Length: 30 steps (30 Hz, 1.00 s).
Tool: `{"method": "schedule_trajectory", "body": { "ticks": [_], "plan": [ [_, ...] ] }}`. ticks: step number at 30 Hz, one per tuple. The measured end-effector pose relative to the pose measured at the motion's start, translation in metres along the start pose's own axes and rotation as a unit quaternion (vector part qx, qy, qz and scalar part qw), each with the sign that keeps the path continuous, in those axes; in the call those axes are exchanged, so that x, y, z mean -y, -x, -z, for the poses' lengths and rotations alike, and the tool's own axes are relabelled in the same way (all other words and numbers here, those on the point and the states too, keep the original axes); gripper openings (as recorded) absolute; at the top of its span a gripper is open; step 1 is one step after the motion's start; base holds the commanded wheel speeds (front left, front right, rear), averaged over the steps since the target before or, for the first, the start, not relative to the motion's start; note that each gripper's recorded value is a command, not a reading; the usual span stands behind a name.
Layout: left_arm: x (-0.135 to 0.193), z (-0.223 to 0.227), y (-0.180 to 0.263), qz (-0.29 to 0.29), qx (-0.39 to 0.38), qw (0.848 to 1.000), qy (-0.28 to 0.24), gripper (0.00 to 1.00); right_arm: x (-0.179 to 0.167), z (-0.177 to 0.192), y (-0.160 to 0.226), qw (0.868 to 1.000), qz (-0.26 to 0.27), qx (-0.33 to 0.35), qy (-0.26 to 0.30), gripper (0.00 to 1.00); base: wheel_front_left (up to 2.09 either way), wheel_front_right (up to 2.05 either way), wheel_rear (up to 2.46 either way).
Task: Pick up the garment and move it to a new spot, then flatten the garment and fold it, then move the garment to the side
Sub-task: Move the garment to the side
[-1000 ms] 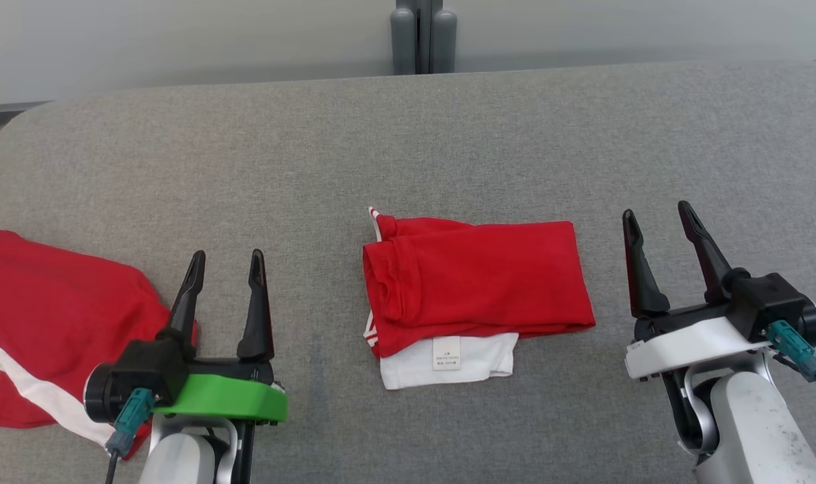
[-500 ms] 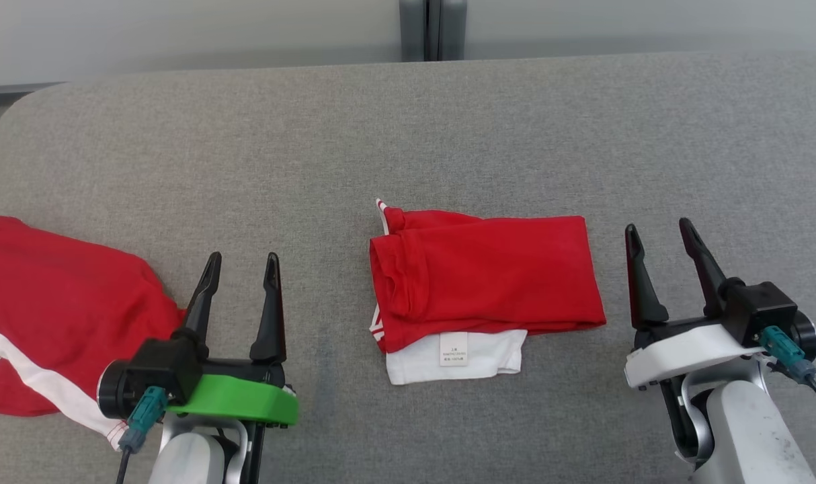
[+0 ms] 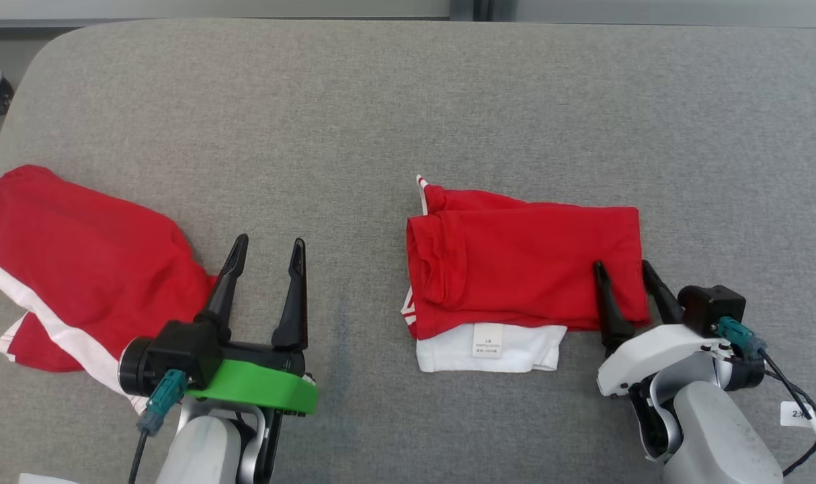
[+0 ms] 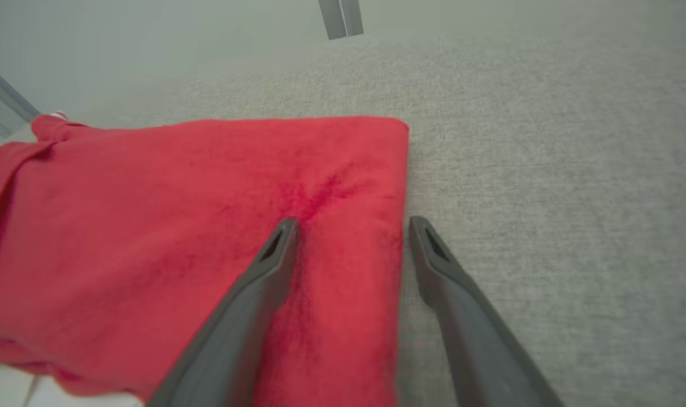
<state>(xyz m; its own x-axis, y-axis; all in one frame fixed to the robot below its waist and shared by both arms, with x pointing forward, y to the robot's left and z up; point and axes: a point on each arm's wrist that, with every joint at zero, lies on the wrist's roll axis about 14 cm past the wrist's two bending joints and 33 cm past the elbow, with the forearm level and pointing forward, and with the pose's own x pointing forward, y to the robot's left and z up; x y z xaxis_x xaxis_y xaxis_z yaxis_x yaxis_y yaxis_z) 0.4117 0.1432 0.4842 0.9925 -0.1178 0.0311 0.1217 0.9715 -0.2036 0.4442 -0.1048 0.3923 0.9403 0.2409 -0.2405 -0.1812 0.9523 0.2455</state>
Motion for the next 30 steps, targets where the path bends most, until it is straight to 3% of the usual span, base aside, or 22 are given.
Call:
{"method": "schedule_trajectory", "body": {
  "ticks": [5,6,7,8,18,30],
  "plan": [
    [-0.007,0.0,0.003,-0.01,-0.002,1.0,-0.001,1.0,-0.01,0.011,-0.011,0.999,-0.008,-0.018,-0.036,1.0,0.0,0.0,0.0],
    [-0.007,0.0,0.003,-0.012,-0.001,1.0,-0.002,1.0,-0.01,0.013,-0.012,0.999,-0.009,-0.021,-0.035,0.41,0.0,0.0,0.0],
    [-0.008,-0.001,0.004,-0.013,0.0,1.0,-0.002,1.0,-0.011,0.013,-0.013,0.999,-0.011,-0.023,-0.029,0.13,0.0,0.0,0.0],
    [-0.007,-0.002,0.004,-0.012,0.001,1.0,-0.002,1.0,-0.012,0.013,-0.013,0.999,-0.014,-0.023,-0.024,0.0,0.0,0.0,0.0],
    [0.018,-0.006,-0.006,0.029,0.011,0.999,-0.007,1.0,-0.005,-0.005,-0.007,0.997,-0.027,-0.011,0.078,0.0,0.0,0.0,0.0],
    [0.086,0.001,-0.038,0.146,0.018,0.989,-0.019,1.0,0.079,-0.06,0.007,0.973,0.011,0.011,0.23,0.0,0.0,0.0,0.0]
  ]
}}
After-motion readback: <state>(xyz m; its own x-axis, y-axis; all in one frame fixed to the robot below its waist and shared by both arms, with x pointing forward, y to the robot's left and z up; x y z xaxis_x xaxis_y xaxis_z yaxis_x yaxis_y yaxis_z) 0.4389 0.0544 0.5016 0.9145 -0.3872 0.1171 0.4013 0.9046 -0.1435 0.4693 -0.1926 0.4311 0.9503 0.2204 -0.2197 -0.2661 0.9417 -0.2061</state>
